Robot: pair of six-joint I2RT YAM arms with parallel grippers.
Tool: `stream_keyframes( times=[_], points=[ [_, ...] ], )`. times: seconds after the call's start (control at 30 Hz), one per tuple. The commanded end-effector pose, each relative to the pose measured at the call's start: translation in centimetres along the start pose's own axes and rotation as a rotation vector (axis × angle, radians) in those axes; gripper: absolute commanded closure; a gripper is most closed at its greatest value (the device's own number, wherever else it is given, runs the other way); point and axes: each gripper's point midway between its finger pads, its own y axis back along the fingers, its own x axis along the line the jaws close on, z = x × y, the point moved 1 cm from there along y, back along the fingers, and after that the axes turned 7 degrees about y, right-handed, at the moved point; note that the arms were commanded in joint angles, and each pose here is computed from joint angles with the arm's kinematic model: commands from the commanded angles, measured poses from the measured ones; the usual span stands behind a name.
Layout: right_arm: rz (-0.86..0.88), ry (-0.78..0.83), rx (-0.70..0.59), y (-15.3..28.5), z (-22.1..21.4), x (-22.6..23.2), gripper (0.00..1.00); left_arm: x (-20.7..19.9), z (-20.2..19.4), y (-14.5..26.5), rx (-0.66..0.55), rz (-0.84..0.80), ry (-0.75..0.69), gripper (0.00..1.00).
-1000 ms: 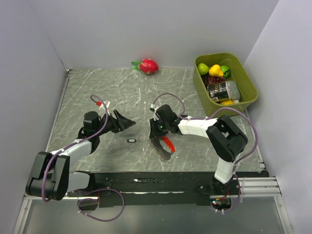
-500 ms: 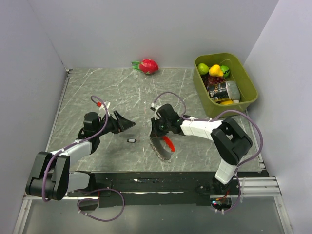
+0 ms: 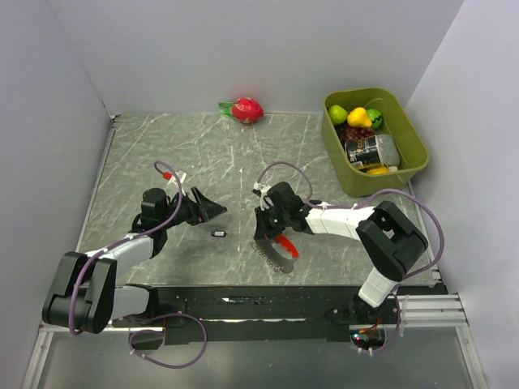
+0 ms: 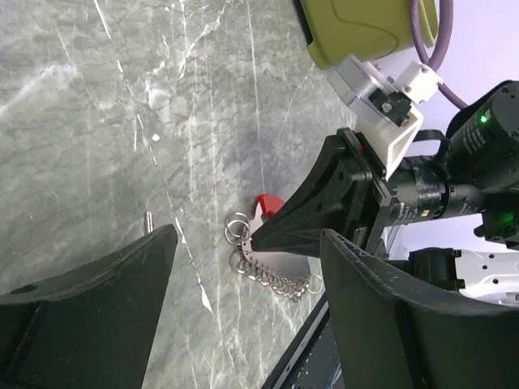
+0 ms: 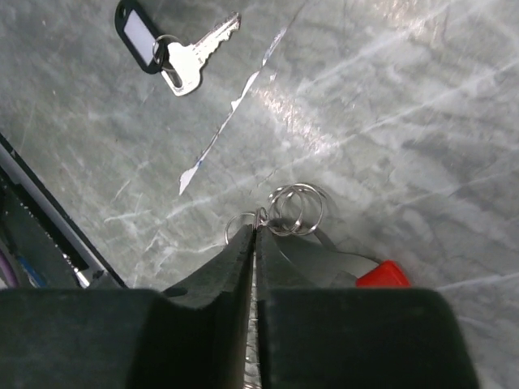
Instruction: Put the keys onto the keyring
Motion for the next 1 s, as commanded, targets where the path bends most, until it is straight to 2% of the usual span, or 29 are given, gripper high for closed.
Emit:
stream_keyframes(
  times=[0.0,0.03,0.1,0.23,0.63,0.97],
  points=[
    [0.031,0.042,-0.088,1.5,1.9,1.4,0.76,-0.4,0.3,-0.3,-0.008,-0.016,-0.041,0.22],
    [0.023,0.038,-0.093,1.5,2.0,1.3,0.74,-0.5,0.3,-0.4,-0.005,-0.018,-0.041,0.22],
    [0.010,0.030,-0.112,1.8,2.6,1.3,0.61,-0.5,0.2,-0.5,0.001,-0.017,-0.043,0.22],
    [-0.034,0.013,-0.128,1.9,3.4,0.7,0.54,-0.6,0.1,-0.7,0.005,-0.012,-0.049,0.22],
    [-0.112,-0.066,-0.137,1.3,4.4,-1.3,0.54,-0.6,-0.1,-0.8,0.008,-0.007,-0.056,0.22],
    [-0.084,-0.106,-0.050,-1.2,3.0,-2.0,0.59,-0.3,-0.3,-0.8,0.011,0.004,-0.058,0.22]
  ],
)
